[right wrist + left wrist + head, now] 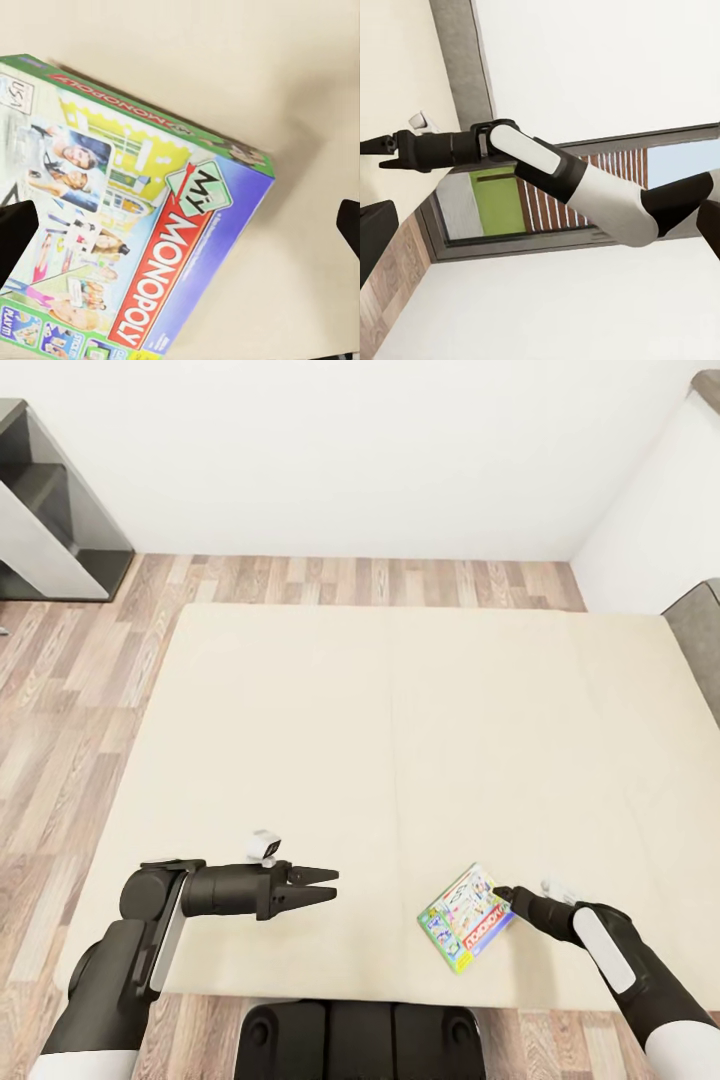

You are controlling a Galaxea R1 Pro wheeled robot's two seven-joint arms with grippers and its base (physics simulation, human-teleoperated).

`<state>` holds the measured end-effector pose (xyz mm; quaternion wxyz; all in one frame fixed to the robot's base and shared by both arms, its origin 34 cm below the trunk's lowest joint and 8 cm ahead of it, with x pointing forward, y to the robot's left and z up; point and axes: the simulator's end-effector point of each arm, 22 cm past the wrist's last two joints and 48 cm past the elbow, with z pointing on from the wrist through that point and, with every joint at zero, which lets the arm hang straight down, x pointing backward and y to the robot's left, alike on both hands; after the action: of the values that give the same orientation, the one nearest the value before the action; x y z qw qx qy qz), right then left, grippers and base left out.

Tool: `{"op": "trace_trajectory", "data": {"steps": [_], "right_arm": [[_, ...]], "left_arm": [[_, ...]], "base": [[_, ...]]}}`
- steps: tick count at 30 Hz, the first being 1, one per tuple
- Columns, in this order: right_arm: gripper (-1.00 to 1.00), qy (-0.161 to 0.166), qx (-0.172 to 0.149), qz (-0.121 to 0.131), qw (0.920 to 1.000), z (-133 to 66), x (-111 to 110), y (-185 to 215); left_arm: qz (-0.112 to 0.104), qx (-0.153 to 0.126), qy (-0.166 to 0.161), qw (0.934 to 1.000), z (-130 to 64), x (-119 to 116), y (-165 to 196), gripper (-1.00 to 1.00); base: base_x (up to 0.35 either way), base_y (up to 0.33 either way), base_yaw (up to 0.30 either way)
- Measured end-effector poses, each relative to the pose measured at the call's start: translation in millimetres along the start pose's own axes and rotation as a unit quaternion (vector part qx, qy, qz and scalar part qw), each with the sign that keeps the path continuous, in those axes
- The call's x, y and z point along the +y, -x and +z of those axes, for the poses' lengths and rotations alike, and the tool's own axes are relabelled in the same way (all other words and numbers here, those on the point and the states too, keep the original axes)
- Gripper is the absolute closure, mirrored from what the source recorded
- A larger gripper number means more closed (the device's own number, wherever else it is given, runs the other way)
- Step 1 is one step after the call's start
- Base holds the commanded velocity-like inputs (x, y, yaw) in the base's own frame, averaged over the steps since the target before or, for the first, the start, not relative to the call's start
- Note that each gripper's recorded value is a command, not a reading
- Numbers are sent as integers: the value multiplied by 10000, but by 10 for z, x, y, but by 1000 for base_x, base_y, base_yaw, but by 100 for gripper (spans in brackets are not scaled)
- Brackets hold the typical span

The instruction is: Put all the toys in the child's room - the three board games (two on the bed and one on the table), the two jigsaw puzzles on the table, and the tennis ball on the table - inside the toy box on the table in the child's room.

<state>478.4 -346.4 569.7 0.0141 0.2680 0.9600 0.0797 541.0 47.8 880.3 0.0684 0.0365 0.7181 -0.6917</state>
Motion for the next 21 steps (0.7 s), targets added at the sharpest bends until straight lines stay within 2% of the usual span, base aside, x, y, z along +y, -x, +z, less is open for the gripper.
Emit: {"op": "trace_trajectory", "data": {"steps": [21], "right_arm": [[-100, -74, 192, 66, 9998, 130, -121, -178]], "left_arm": [[-172, 13, 19, 9998, -3, 144, -69, -100]], "base": [[0, 0, 0]]}}
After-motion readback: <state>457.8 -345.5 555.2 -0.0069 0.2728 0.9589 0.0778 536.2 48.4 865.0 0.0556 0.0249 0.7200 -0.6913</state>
